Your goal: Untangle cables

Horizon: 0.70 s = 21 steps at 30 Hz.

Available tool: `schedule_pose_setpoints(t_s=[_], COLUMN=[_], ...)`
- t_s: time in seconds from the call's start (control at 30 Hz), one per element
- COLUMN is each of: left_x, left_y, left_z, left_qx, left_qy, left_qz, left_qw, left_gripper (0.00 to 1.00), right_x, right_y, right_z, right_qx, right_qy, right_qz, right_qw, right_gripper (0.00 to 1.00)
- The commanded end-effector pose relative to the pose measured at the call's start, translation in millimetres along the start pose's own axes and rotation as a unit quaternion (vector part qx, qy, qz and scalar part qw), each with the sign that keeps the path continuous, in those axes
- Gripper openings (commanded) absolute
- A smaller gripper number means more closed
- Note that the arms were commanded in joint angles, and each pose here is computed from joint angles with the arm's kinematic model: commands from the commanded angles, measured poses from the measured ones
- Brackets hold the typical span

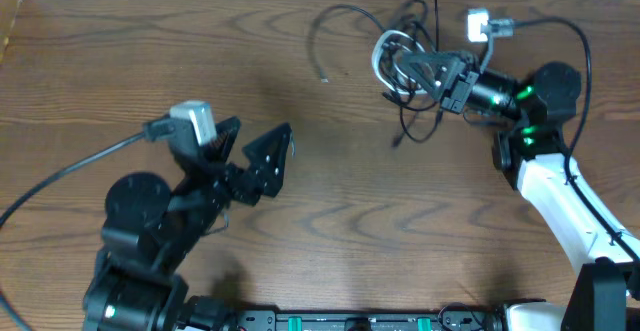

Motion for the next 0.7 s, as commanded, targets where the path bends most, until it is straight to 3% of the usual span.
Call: schedule_pose_setpoints(t_s=[0.0, 0.1, 0.27, 0.5, 0.67], left_x=[10, 5, -14, -44, -70], left_y=[1, 16, 31, 38, 47], left_z=[6, 19, 28, 12, 2], left_qx=[0.008, 0.010, 0.008, -0.024, 0.042], left_qy=[0.016, 0.055, 0.093, 0.074, 0.060], left_qz=[-0.007, -0.043, -0.076, -0.072, -0.072], left_qw=[1.000, 0.998, 0.993, 0.994, 0.995], left_gripper=[0.95, 0.95, 0.95, 0.95, 0.95], right_x=[-20, -23, -25, -28, -34], right_y=[62, 88, 91, 95, 102], right_z=[1, 15, 19, 22, 27], right_qx=[0.064, 0.083, 0.065, 0.036, 0.023], right_qy=[0.099, 0.159, 0.168, 0.179, 0.189], right_qz=[-0.158, -0.238, -0.243, -0.245, -0.256], right_qw=[0.980, 0.954, 0.953, 0.952, 0.948], right_gripper=[0.01, 0.01, 0.01, 0.01, 0.01])
Point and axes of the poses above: each gripper's point midway between its finger pads, its own x axis back along the fingers, its own y axis along the line the jaws close on, z = x × y, the point moved 5 cm from there along x, back along the fingers, and after that the axes turned 14 degrees about x, right-handed, at the moved point
